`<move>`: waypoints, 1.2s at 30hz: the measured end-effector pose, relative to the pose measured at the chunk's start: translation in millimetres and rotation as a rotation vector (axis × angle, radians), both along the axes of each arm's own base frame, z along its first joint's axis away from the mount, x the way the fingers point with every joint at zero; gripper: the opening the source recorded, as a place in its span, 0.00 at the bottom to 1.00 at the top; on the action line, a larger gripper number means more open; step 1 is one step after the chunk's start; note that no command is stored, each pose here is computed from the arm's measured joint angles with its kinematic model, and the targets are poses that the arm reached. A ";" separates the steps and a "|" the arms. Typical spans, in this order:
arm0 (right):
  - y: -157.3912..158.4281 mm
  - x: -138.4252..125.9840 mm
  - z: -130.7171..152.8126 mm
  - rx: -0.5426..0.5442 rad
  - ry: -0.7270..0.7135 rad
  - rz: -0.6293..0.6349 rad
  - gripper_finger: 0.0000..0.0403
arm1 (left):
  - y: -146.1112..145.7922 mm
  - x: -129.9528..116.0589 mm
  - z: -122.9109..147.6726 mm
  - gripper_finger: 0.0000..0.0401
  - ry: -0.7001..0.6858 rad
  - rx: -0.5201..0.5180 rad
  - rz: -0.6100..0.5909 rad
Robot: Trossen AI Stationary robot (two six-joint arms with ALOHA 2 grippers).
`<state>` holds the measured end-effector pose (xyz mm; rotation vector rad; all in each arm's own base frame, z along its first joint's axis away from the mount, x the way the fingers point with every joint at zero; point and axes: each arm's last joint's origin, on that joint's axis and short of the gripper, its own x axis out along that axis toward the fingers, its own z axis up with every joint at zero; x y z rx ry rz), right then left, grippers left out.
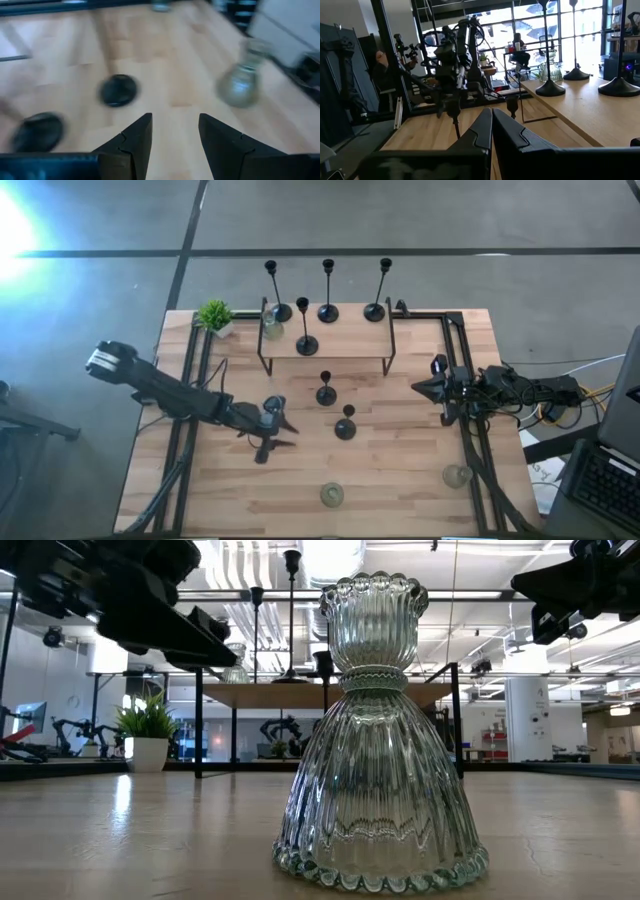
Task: Pick & Place candle stick holders
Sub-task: Put the green candle holder on the shelf
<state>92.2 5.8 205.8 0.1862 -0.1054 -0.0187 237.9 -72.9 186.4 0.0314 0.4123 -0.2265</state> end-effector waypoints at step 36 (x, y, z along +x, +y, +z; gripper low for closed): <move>0.0 0.1 -0.1 -0.001 0.001 0.001 0.02 | -66.5 93.5 -39.7 0.41 0.018 0.001 -0.545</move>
